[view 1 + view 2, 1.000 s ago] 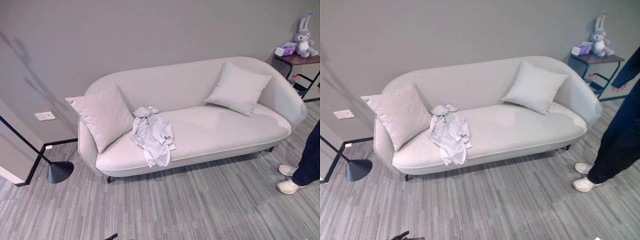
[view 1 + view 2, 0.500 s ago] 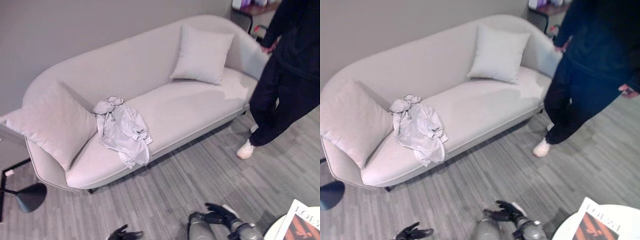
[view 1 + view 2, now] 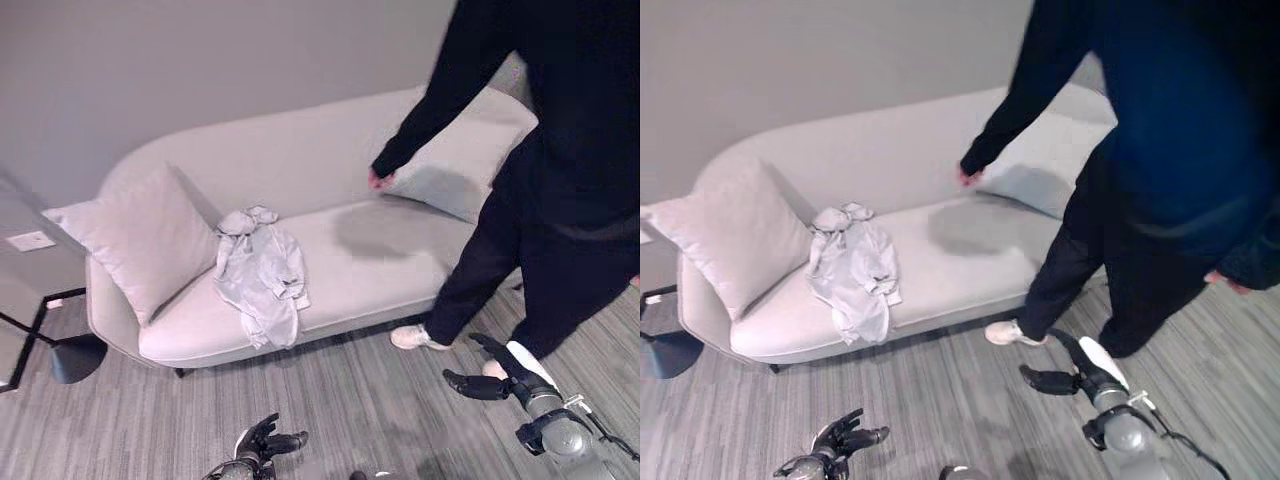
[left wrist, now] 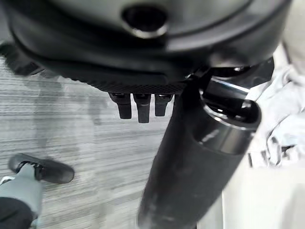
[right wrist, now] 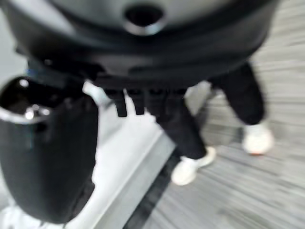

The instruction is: Hang the clothes on the sofa on the clothes rack.

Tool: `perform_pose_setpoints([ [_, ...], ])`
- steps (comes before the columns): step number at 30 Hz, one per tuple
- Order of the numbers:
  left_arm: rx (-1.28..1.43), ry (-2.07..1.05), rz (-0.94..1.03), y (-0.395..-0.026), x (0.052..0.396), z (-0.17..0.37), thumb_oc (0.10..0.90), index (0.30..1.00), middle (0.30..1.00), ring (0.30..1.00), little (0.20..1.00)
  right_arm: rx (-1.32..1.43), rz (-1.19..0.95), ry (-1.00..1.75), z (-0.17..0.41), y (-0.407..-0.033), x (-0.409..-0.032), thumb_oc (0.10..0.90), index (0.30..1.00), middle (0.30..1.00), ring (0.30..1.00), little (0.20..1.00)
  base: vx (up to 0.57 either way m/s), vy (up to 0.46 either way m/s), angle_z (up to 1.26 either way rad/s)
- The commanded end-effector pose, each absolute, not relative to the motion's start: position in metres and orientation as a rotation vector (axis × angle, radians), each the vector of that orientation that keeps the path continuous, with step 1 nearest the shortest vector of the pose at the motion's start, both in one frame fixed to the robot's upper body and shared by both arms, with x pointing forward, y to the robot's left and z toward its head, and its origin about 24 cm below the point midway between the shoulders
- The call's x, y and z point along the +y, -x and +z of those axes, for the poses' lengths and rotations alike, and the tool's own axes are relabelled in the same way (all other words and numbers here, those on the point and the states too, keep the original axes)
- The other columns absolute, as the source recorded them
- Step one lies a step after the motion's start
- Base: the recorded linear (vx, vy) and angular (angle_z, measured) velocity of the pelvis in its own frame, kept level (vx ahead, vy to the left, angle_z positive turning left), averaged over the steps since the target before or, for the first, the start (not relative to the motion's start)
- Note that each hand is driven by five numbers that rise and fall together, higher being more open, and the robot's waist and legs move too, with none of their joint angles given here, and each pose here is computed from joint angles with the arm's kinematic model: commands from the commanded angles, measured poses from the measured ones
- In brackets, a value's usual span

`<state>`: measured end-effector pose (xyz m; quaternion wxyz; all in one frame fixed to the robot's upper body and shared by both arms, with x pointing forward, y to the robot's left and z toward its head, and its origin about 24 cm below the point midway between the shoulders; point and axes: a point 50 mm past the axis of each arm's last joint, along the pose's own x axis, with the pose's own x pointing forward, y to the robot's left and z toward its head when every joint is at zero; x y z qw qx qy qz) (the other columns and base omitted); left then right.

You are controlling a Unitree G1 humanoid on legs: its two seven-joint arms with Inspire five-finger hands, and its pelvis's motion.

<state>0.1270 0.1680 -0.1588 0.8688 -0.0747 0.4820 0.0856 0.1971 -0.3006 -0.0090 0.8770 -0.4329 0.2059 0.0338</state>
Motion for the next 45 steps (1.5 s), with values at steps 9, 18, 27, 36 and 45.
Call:
perform_pose_setpoints([
  [9, 0.897, -0.088, 0.147, -0.158, 0.197, -0.144, 0.8, 0.9, 0.9, 0.9, 0.9, 0.161, -0.109, 1.007, 0.049, -0.251, -0.316, 0.8, 0.9, 0.9, 0.9, 0.9, 0.35, 0.225, 0.1],
  [18, 0.85, -0.121, 0.186, -0.178, 0.226, -0.13, 0.8, 0.9, 0.9, 0.9, 0.9, 0.011, -0.046, 0.945, 0.079, -0.283, -0.29, 0.8, 0.9, 0.9, 0.9, 0.9, 0.18, 0.14, 0.05],
  [27, 0.855, -0.089, 0.209, -0.176, 0.221, -0.132, 0.8, 0.9, 0.9, 0.9, 0.9, 0.09, -0.139, 0.997, 0.073, -0.257, -0.322, 0.8, 0.9, 0.9, 0.9, 0.9, 0.13, -0.186, 0.15],
  [36, 0.801, -0.01, 0.139, -0.178, 0.194, -0.132, 0.8, 0.9, 0.9, 0.9, 0.9, 0.121, -0.142, 0.957, 0.066, -0.246, -0.331, 0.8, 0.9, 0.9, 0.9, 0.9, 0.17, -0.22, 0.33],
  [45, 0.855, 0.04, 0.291, -0.164, 0.21, -0.139, 0.8, 0.9, 0.9, 0.9, 0.9, 0.086, -0.084, 0.977, 0.068, -0.262, -0.314, 0.8, 0.9, 0.9, 0.9, 0.9, 0.16, 0.194, -0.16],
])
